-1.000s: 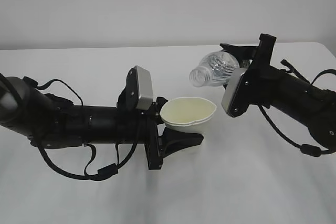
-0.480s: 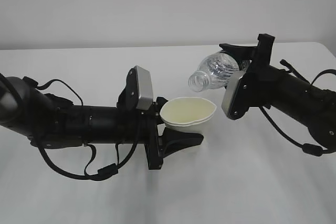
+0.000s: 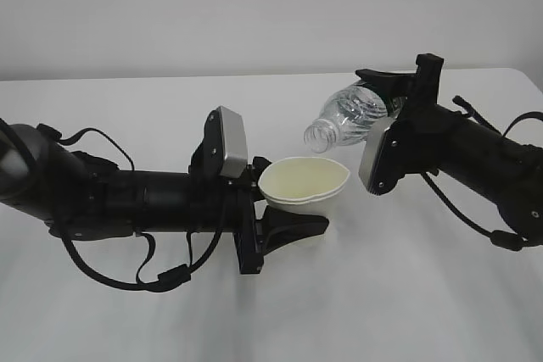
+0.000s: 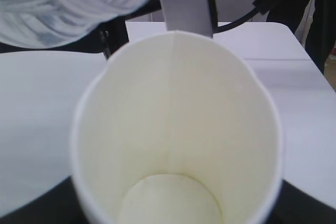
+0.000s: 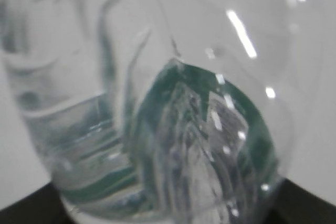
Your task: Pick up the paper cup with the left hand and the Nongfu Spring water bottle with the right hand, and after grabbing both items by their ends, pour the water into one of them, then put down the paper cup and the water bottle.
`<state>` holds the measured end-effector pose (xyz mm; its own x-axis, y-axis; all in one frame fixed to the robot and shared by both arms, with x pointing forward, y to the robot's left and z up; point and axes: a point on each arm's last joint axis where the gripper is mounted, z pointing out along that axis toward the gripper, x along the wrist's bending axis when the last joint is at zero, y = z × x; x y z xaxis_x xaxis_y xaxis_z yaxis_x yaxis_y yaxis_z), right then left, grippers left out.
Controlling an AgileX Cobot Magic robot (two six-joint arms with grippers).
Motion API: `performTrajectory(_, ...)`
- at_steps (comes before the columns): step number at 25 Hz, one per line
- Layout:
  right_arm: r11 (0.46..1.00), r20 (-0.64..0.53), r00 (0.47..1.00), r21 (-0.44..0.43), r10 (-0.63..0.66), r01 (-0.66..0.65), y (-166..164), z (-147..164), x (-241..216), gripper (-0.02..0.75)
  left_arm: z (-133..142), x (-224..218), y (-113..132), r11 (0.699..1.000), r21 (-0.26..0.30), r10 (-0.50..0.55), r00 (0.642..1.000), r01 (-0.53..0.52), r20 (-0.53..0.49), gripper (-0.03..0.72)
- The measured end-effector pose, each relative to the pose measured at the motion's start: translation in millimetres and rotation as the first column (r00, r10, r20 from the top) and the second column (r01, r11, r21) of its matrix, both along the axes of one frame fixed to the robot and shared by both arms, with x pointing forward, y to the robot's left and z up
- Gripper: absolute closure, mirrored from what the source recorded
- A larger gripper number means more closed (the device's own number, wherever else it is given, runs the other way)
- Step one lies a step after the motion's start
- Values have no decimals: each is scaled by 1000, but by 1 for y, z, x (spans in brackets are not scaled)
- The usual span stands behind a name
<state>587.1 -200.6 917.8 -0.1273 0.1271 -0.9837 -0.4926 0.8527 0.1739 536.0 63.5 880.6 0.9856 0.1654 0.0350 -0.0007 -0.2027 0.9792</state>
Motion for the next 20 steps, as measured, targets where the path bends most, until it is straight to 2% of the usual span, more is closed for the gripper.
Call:
performTrajectory(12,999,24,1000,-38,-1,2,0,0,0,290,0,0,0,1000,0,0,1000,0,0,274)
performTrajectory(20,999,59,998,-34,-1,3,0,13,-1,290,0,0,0,1000,1,0,1000,0,0,274)
